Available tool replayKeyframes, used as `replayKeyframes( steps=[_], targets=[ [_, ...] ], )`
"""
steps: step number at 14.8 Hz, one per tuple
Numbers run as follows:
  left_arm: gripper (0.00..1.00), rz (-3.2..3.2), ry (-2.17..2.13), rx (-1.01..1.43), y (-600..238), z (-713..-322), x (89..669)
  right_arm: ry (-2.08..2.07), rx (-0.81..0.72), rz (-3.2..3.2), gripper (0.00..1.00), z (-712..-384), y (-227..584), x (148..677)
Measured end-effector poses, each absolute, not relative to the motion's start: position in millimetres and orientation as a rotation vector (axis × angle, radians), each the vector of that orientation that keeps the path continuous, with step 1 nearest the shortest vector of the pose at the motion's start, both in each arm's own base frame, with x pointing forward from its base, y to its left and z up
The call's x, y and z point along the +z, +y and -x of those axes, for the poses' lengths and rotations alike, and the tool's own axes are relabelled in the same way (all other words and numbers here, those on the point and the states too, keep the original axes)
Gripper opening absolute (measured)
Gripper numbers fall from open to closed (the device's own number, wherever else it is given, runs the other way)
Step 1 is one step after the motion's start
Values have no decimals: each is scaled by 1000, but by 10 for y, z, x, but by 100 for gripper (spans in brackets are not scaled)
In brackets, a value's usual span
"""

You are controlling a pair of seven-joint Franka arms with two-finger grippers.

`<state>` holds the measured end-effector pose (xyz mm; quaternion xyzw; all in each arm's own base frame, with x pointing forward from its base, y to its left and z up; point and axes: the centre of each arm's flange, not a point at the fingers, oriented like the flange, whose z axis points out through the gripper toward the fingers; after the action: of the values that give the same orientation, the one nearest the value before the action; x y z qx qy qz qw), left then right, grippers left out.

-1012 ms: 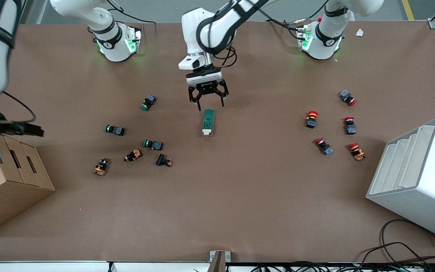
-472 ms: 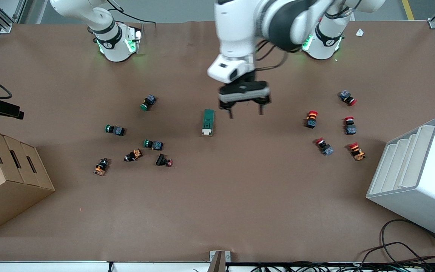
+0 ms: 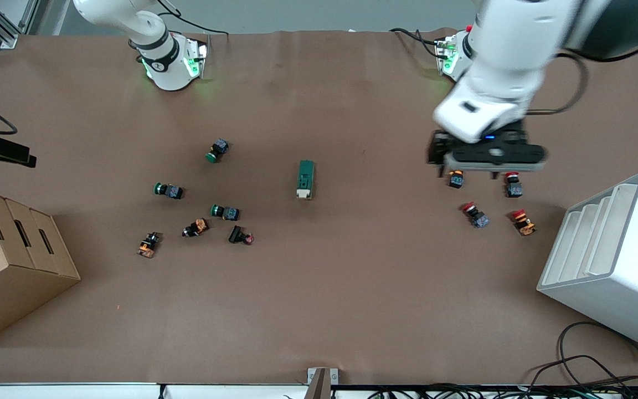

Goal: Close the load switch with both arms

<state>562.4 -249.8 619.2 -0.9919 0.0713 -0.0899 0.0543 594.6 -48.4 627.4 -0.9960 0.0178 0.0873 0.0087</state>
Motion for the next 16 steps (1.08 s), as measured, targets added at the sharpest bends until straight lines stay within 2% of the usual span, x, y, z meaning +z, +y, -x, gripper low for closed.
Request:
replayKeyframes(
  steps=[4, 10, 16],
  targets=[
    [100, 3041, 270, -126, -1832, -5531, 6380, 0, 262, 3109, 100, -5778, -644, 6397],
    [100, 3098, 249, -12, -1027, -5384, 6244, 25, 114, 3092, 100, -5230, -547, 6589],
    [100, 3100, 226, -4, -870, -5219, 6242, 6, 96, 3110, 100, -5083, -456, 6604]
  ],
)
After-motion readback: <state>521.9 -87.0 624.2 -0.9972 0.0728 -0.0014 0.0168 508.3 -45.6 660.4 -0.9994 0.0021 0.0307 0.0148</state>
